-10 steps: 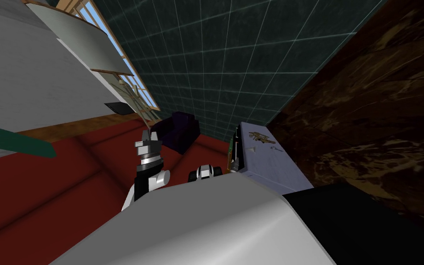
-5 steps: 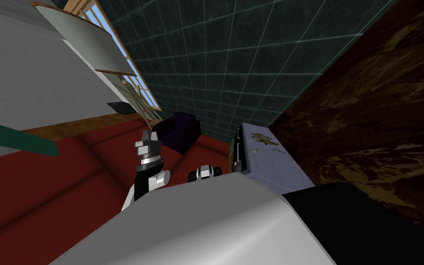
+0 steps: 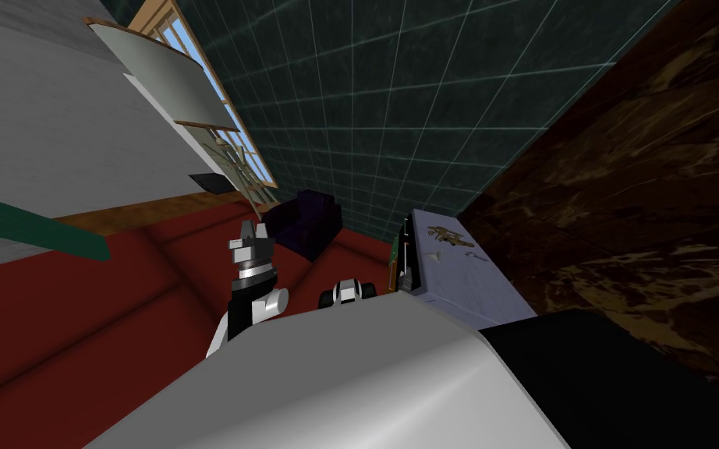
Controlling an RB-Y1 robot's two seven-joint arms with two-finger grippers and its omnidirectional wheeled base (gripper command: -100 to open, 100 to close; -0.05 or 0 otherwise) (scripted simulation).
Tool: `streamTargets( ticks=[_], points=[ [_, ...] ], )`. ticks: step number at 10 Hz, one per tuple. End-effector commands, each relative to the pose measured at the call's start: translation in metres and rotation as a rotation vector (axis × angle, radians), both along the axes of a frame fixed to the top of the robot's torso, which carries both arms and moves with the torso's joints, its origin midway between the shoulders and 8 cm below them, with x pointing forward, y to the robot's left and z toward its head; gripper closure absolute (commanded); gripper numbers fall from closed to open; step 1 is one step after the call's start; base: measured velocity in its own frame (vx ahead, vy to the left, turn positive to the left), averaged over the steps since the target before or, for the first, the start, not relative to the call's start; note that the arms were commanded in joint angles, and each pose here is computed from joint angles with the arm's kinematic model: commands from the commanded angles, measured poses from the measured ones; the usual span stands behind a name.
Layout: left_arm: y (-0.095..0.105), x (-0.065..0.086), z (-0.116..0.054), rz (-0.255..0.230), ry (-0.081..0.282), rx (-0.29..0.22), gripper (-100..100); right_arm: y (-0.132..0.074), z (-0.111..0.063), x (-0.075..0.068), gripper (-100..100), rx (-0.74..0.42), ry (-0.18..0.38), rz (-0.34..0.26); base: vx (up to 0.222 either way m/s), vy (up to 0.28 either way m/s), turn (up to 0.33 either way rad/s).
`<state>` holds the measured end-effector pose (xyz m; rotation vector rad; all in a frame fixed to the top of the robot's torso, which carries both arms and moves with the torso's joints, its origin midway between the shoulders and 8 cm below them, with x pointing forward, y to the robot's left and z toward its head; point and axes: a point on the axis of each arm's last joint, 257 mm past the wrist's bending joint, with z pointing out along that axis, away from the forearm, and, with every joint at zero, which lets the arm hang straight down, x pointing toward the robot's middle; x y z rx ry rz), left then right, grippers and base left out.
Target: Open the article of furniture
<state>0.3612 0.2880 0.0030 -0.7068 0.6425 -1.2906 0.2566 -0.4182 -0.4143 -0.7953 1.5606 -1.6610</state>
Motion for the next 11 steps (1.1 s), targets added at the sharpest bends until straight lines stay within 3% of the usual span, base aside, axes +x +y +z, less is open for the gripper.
streamTargets(
  ticks=[1,3,5,8,9,11],
  points=[
    [0.0,0.0,0.0,0.0,0.0,0.0,0,0.02,-0.005,-0.014,100,-0.002,0.0,0.01,0.018,-0.047,-0.071],
    [0.0,0.0,0.0,0.0,0.0,0.0,0,0.009,0.001,0.004,100,-0.006,-0.009,0.005,0.005,0.049,0.006],
    [0.0,0.0,0.0,0.0,0.0,0.0,0,0.007,0.001,0.007,100,-0.006,-0.007,0.004,0.03,0.144,0.027],
    [0.0,0.0,0.0,0.0,0.0,0.0,0,-0.005,0.004,0.028,100,-0.002,0.004,-0.002,0.023,0.149,0.029],
    [0.0,0.0,0.0,0.0,0.0,0.0,0,-0.001,0.003,0.021,100,-0.003,0.005,-0.003,0.014,0.087,0.017],
    [0.0,0.0,0.0,0.0,0.0,0.0,0,-0.022,0.005,0.014,100,-0.008,0.001,-0.077,-0.05,0.04,0.353]
  ],
)
